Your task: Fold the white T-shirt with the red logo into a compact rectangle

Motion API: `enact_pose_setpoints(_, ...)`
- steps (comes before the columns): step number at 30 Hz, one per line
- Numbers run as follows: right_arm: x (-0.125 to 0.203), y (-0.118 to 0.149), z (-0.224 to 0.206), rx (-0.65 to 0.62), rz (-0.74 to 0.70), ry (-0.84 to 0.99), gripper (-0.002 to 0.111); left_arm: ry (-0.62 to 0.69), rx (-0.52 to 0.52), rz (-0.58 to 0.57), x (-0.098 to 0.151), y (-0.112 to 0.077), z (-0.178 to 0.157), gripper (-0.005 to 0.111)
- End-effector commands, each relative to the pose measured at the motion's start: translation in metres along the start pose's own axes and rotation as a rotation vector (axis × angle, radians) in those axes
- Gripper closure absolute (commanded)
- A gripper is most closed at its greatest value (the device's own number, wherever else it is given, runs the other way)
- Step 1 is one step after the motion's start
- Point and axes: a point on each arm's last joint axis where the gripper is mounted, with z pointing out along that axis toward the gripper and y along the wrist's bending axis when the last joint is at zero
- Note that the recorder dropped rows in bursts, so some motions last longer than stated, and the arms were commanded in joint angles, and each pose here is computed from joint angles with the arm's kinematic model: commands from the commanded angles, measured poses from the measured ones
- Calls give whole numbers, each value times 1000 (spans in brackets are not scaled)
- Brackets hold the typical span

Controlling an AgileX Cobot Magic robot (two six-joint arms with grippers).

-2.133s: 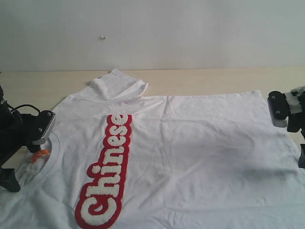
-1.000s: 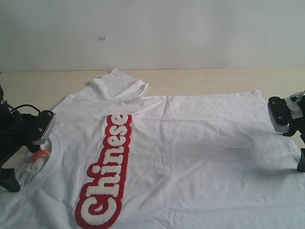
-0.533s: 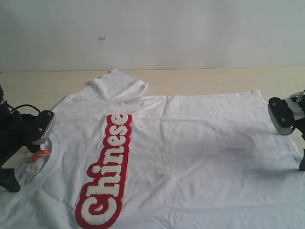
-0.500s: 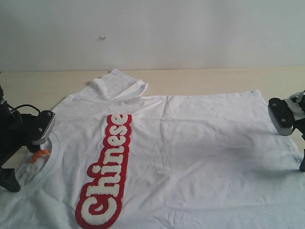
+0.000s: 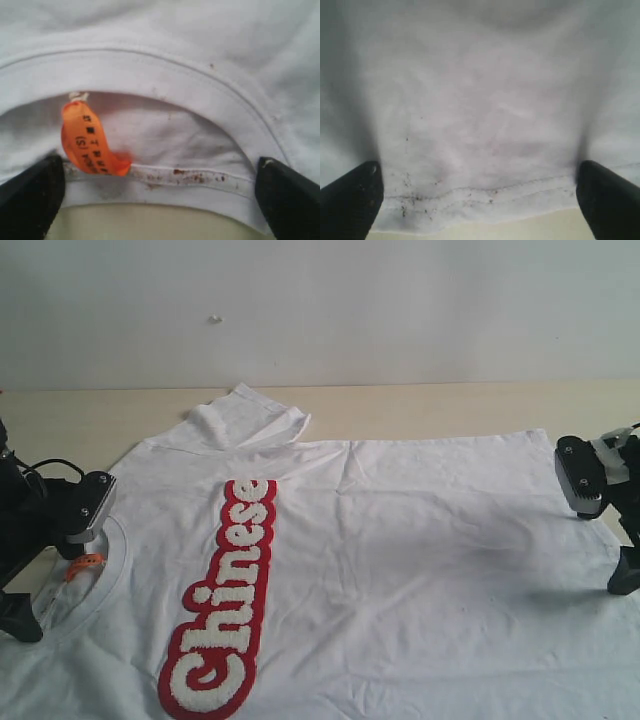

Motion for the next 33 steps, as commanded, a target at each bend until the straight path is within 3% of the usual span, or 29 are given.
enact_pose_setpoints(1,2,1,-3,5,-26,18,3,-4,12,-7,-1,1,4,2)
enact_pose_setpoints(33,3,1,9,-21,-26,21,3,-4,12,-7,-1,1,4,2)
